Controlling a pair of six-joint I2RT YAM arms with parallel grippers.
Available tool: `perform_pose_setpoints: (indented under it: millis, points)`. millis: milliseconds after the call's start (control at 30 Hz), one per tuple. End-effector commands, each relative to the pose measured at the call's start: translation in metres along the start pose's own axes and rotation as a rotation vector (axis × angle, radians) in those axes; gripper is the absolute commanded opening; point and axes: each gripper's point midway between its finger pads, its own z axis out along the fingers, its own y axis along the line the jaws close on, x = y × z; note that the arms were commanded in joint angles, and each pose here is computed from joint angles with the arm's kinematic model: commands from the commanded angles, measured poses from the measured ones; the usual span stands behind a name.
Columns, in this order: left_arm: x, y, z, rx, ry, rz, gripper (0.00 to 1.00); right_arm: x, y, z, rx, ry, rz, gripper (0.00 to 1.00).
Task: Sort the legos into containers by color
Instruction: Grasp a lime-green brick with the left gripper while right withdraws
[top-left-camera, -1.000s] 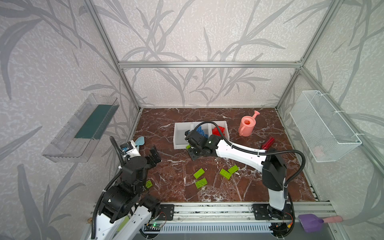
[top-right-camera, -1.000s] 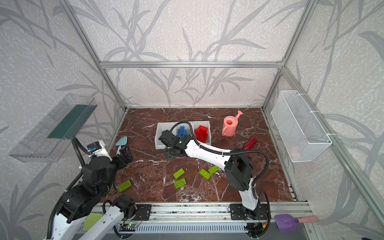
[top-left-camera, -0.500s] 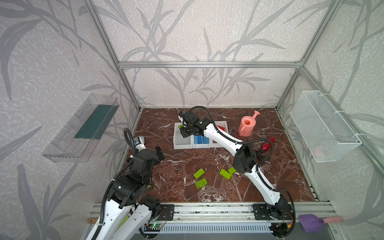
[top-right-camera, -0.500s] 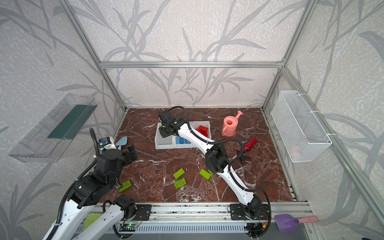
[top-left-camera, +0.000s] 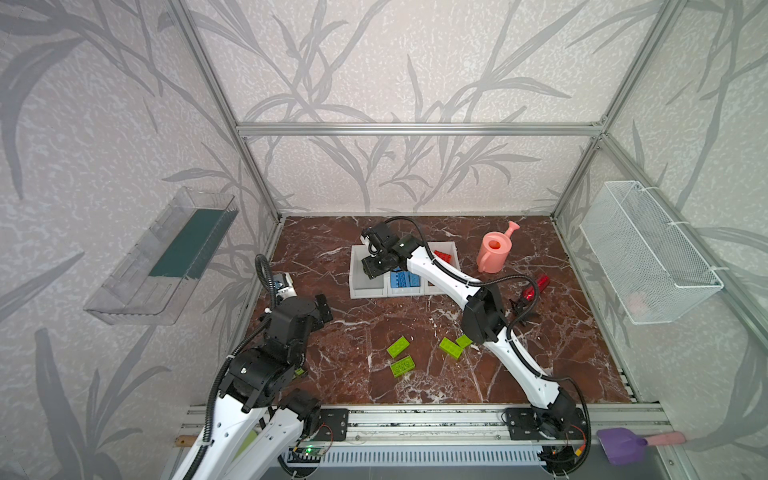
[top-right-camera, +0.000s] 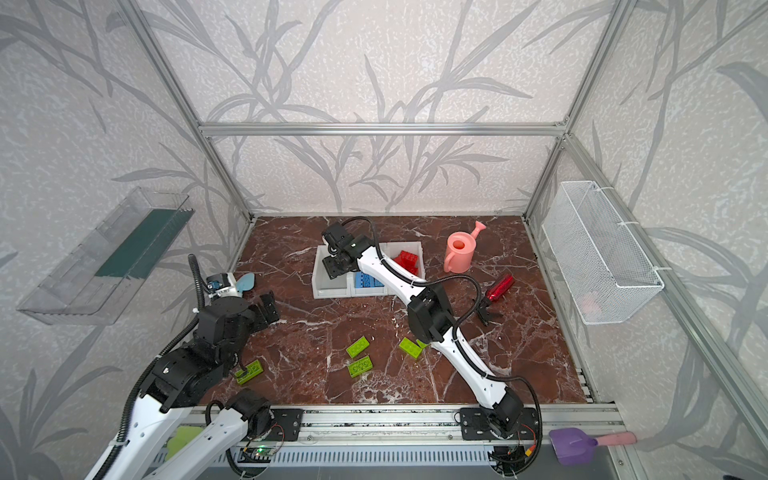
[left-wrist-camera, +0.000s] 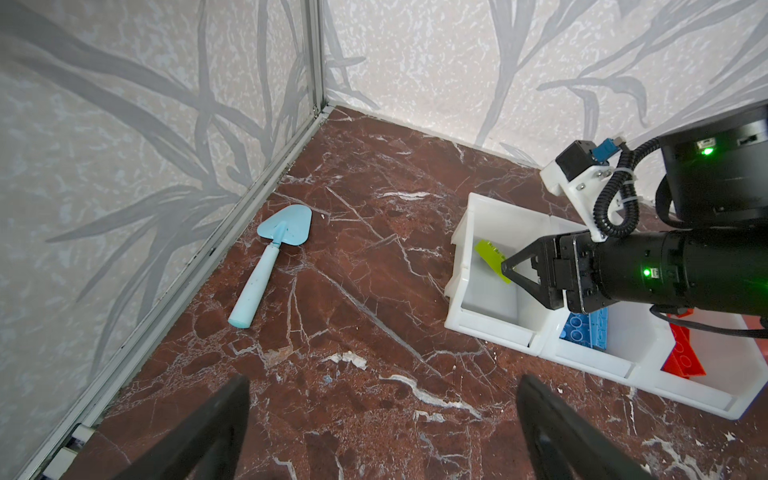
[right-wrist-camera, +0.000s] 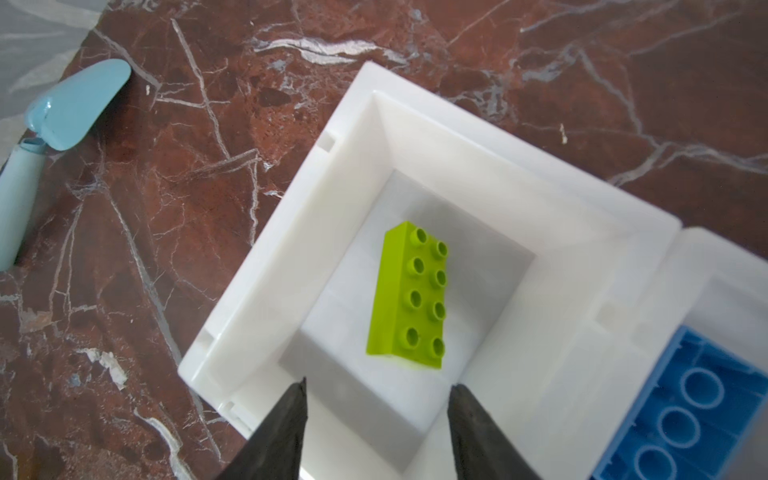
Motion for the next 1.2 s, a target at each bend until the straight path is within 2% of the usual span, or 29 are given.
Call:
perform_pose_setpoints:
  millis: [0, 67, 200, 467, 600, 733, 833, 900, 1167]
  points:
    - [0.006, -0.015, 0.003, 0.062, 0.06, 0.045, 0.99, -0.026, 0.009, -0.053, -0.026, -0.064, -0.013, 0.59]
    - [0.011, -0.029, 0.001, 0.129, 0.111, 0.1, 0.99, -0.027, 0.011, -0.066, -0.034, -0.062, -0.012, 0.6]
    - [0.018, -0.037, -0.003, 0.157, 0.204, 0.142, 0.99, -0.03, 0.014, -0.101, -0.051, -0.094, -0.013, 0.62]
    - [0.051, -0.065, -0.002, 0.271, 0.367, 0.138, 0.99, -0.012, 0.01, -0.167, -0.108, -0.259, 0.022, 0.68]
    - [0.075, -0.082, 0.007, 0.276, 0.439, 0.148, 0.99, 0.026, -0.018, -0.189, -0.063, -0.278, 0.07, 0.7]
    - [0.097, -0.096, 0.018, 0.242, 0.504, 0.121, 0.99, 0.068, -0.047, -0.214, 0.027, -0.305, 0.113, 0.76]
    - [0.112, -0.106, 0.028, 0.206, 0.538, 0.084, 0.99, 0.111, -0.069, -0.216, 0.072, -0.302, 0.171, 0.81]
    - [0.124, -0.119, 0.032, 0.235, 0.56, 0.071, 0.99, 0.136, -0.081, -0.217, 0.095, -0.302, 0.198, 0.83]
    - [0.181, -0.156, 0.039, 0.304, 0.676, 0.182, 0.95, 0.205, -0.115, -0.223, 0.139, -0.327, 0.27, 0.85]
